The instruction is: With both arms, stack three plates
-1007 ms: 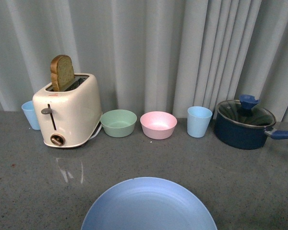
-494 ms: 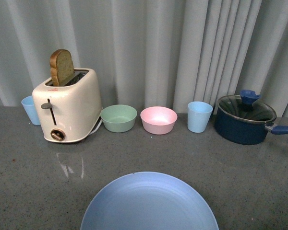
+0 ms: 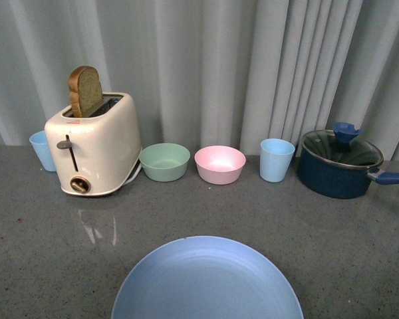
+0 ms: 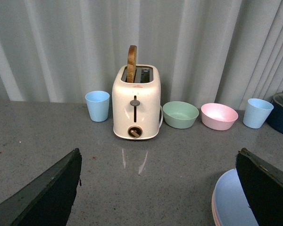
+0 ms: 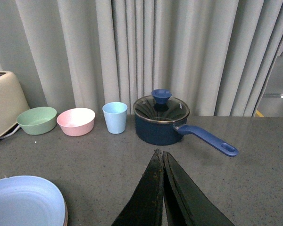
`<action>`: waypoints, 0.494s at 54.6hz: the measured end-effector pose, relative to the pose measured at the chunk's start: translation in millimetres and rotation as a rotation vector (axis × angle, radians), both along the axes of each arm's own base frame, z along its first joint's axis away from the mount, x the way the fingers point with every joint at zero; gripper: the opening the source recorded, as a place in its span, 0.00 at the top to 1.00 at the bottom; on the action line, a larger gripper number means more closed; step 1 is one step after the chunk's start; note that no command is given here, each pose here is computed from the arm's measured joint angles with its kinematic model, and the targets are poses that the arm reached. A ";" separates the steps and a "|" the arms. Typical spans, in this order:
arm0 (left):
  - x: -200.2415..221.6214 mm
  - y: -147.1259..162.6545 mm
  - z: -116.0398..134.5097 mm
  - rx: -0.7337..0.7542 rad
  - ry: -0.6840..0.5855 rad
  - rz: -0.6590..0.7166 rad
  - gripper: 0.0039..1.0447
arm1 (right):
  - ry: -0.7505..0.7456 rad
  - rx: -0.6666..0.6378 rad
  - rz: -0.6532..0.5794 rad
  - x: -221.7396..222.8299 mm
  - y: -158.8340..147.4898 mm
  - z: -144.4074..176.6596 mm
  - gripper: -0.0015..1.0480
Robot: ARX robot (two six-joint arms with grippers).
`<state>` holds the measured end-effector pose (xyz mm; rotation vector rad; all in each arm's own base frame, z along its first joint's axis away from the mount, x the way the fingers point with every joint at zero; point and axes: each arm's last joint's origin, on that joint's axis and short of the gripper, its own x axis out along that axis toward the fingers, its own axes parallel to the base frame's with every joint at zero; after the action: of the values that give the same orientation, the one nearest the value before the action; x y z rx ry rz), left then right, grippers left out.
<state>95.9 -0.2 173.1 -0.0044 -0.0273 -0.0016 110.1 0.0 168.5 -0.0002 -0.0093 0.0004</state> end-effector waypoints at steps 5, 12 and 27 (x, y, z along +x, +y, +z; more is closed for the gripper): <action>0.0 0.0 0.0 0.000 0.000 0.000 0.06 | 0.000 0.000 0.000 -1.5 0.0 -0.2 0.97; 0.0 0.0 0.0 0.000 0.000 0.000 0.06 | 0.030 0.000 0.000 -10.6 0.0 -4.8 0.97; 0.0 0.0 0.0 0.000 0.000 0.000 0.06 | 0.007 -0.001 0.000 -12.4 0.0 -3.1 0.93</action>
<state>95.9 -0.2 173.1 -0.0040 -0.0273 -0.0016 97.6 0.0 165.4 -0.0010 -0.0025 0.0008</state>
